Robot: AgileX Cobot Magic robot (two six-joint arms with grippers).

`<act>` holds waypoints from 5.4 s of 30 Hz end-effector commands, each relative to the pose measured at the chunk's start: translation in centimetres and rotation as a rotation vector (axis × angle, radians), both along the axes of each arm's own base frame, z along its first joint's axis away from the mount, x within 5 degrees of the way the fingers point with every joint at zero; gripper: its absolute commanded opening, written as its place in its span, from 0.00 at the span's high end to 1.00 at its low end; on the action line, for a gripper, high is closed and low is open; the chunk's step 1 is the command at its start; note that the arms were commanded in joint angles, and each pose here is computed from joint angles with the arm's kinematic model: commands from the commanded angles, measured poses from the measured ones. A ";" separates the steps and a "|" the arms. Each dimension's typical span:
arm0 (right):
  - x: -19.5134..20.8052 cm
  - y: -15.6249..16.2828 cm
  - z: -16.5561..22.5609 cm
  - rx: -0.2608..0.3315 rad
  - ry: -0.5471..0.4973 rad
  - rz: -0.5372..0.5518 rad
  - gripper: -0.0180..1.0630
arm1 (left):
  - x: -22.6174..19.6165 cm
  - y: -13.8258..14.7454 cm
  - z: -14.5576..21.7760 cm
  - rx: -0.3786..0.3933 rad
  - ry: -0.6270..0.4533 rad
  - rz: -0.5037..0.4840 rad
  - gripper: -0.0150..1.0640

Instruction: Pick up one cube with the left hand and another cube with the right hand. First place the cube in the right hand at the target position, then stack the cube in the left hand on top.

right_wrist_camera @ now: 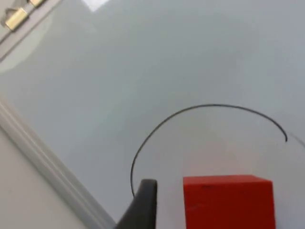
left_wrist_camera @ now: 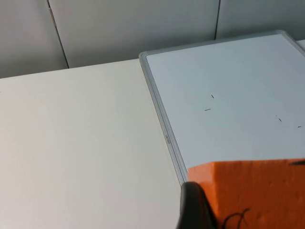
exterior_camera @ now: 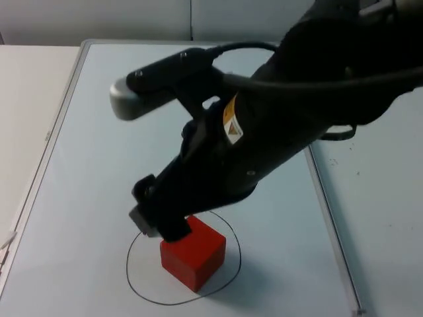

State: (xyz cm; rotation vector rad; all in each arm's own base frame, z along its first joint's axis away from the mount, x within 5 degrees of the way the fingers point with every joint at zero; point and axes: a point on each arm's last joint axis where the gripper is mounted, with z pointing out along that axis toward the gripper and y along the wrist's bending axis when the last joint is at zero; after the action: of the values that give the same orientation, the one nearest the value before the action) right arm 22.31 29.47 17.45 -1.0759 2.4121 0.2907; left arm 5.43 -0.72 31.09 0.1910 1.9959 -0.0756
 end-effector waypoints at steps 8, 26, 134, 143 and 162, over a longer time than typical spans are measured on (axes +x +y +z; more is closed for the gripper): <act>-3.3 -4.6 15.4 0.293 -0.366 0.083 0.21 | 0.0 0.0 -0.2 -0.005 -0.022 -0.007 0.81; -13.9 -19.8 21.9 0.430 -0.637 0.115 0.21 | 0.1 -0.1 -0.5 -0.005 -0.022 -0.008 0.81; -15.8 -23.1 17.3 0.407 -0.661 0.083 0.21 | 15.2 -21.4 -16.2 0.076 0.514 -0.542 0.99; -15.8 -23.1 17.3 0.407 -0.658 0.082 0.21 | 15.3 -21.4 -16.7 0.085 0.527 -0.539 0.99; -15.8 -23.1 17.3 0.408 -0.657 0.082 0.21 | 15.2 -21.5 -16.4 0.084 0.531 -0.549 0.22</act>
State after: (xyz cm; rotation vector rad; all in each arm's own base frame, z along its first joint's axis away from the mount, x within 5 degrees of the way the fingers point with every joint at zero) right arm 6.58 6.45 34.77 -0.9027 1.6491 0.3658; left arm 20.55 -22.19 14.40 0.8632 2.4163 -0.4203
